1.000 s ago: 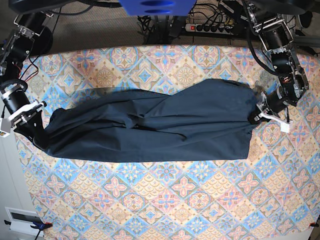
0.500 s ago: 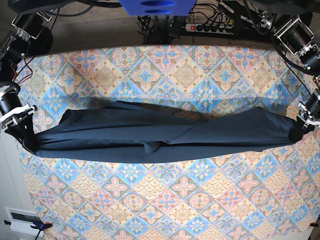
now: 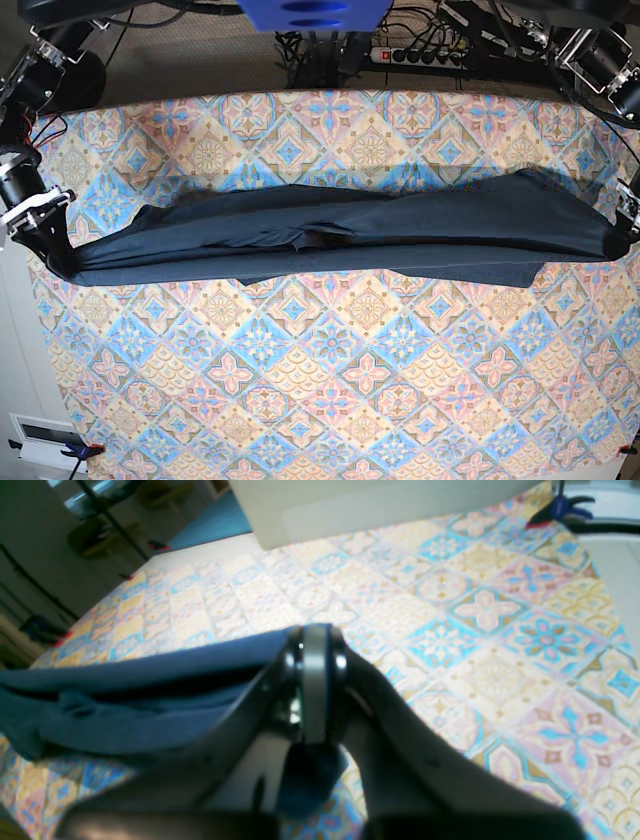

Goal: Layout the t-shirt on the table in an organized manner, then fold the t-shirt properly
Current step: 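Lift the stretched shirt with both grippers and shake it, then swing the held shirt with both grippers and lay it down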

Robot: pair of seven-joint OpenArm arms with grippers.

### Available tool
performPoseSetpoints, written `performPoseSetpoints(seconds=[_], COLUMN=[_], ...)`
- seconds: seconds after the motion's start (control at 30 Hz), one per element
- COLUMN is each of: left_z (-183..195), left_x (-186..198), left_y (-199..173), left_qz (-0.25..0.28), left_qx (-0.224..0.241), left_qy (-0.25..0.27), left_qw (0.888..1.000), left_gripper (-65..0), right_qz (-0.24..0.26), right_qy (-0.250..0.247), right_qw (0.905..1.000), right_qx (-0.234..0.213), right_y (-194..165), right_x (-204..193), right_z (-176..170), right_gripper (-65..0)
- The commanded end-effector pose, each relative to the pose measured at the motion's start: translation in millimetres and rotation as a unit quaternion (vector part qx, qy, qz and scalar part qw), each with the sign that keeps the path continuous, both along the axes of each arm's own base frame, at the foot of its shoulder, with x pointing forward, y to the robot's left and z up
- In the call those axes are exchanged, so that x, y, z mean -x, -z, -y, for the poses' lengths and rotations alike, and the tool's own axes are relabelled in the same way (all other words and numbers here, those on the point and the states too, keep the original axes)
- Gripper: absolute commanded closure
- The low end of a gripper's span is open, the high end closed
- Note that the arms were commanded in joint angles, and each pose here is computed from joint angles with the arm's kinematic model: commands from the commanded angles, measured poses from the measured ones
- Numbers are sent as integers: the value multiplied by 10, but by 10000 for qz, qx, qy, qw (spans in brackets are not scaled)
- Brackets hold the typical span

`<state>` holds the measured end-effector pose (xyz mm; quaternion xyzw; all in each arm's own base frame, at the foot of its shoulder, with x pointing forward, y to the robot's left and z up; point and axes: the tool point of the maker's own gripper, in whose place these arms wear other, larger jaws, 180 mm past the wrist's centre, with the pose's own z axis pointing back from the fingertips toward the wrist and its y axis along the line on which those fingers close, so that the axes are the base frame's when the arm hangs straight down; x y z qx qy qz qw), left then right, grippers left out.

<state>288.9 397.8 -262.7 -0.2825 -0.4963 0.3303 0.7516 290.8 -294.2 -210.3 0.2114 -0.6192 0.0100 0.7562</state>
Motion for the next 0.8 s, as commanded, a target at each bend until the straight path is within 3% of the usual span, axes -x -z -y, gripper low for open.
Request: performPoseSetpoints(seconds=[0.0, 0.2, 0.3, 0.47, 0.63, 0.77], left_z=[-167, 210, 443, 852, 1194, 1265], left_x=[-9, -86, -380, -997, -1580, -1990], left_y=[-248, 144, 133, -179, -774, -1337], left_qz=[331, -440, -204, 242, 796, 1332], left_qx=[-223, -338, -318, -503, -881, -619], left_qy=[-211, 473, 565, 912, 1152, 1146], left_qw=[9990, 9973, 9977, 9943, 9862, 9825], left_gripper=[0, 0, 0, 0, 0, 0], right_qz=[182, -477, -694, -206, 106, 444], right_qy=[-78, -769, -705, -656, -557, -593], right_qw=[9998, 9958, 9945, 9960, 9983, 9968], right_qx=[95, 106, 331, 577, 90, -288], right_y=[-147, 221, 377, 32, -410, -937], right_x=[-30, -81, -179, -907, -1601, -2035], right_z=[-1, -415, -393, -400, -250, -217], right_gripper=[-2, -2, -1, -1, -1, -2])
